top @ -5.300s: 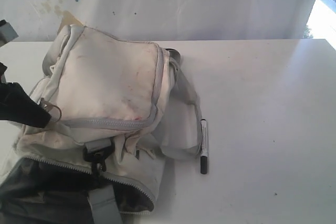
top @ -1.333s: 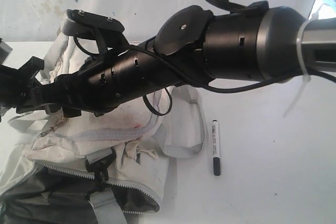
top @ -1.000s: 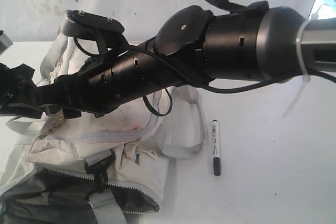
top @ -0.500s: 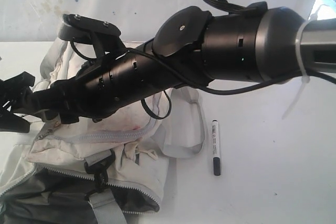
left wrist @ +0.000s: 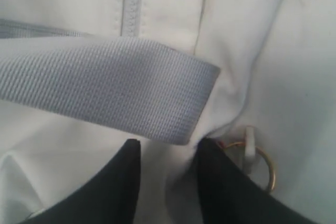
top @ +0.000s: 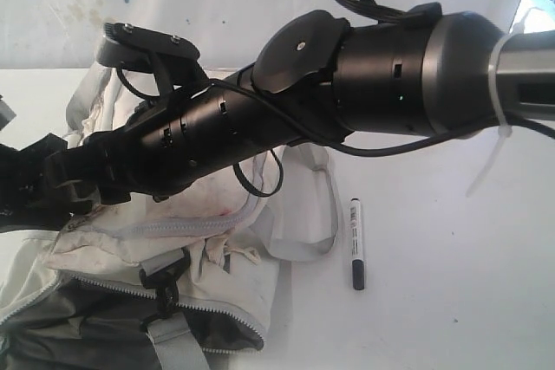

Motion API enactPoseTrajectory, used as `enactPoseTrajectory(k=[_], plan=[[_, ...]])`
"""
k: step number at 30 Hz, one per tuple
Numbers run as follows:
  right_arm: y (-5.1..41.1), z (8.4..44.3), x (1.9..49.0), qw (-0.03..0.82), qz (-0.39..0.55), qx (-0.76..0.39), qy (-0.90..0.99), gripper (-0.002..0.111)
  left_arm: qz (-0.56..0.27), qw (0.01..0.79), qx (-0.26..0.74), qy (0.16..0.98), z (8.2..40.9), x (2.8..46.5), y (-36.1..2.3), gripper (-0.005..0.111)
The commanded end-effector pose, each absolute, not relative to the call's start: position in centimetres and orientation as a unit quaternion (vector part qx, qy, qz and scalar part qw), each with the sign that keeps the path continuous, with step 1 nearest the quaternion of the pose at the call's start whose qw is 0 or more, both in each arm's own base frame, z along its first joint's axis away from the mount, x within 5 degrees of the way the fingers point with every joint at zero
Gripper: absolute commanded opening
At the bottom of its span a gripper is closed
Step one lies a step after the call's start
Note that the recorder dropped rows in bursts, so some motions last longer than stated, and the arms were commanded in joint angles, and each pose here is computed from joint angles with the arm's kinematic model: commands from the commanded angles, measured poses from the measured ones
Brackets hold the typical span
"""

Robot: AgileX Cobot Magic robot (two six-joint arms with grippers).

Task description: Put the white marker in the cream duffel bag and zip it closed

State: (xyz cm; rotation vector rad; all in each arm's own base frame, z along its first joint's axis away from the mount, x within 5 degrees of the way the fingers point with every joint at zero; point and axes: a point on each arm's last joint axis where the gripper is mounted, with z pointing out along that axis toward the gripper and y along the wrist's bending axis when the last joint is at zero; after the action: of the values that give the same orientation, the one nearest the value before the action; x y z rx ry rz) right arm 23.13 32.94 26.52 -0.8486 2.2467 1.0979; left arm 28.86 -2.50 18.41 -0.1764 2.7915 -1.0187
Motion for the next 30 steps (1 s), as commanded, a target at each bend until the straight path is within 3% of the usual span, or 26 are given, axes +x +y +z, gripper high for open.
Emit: enactPoseTrajectory(k=[1,11,14,18,30], plan=[[33.0,26.6,23.1,0.249,0.403,-0.313,0.823,0.047,-0.375,0.1,-0.056,0.92,18.0,29.3,-3.0,0.031],[33.0,26.6,23.1,0.247,0.404,-0.314,0.823,0.047,-0.416,0.101,-0.046,0.902,17.2,29.8,-3.5,0.041],[33.0,26.6,23.1,0.247,0.404,-0.314,0.823,0.047,-0.424,0.093,-0.037,0.9,16.6,29.9,-3.6,0.032],[33.0,26.6,23.1,0.248,0.403,-0.313,0.823,0.047,-0.437,0.096,-0.026,0.894,16.4,30.0,-3.7,0.0],[33.2,26.0,23.5,0.254,0.395,-0.308,0.827,0.047,-0.497,0.091,0.022,0.863,19.1,29.5,-4.4,0.0]])
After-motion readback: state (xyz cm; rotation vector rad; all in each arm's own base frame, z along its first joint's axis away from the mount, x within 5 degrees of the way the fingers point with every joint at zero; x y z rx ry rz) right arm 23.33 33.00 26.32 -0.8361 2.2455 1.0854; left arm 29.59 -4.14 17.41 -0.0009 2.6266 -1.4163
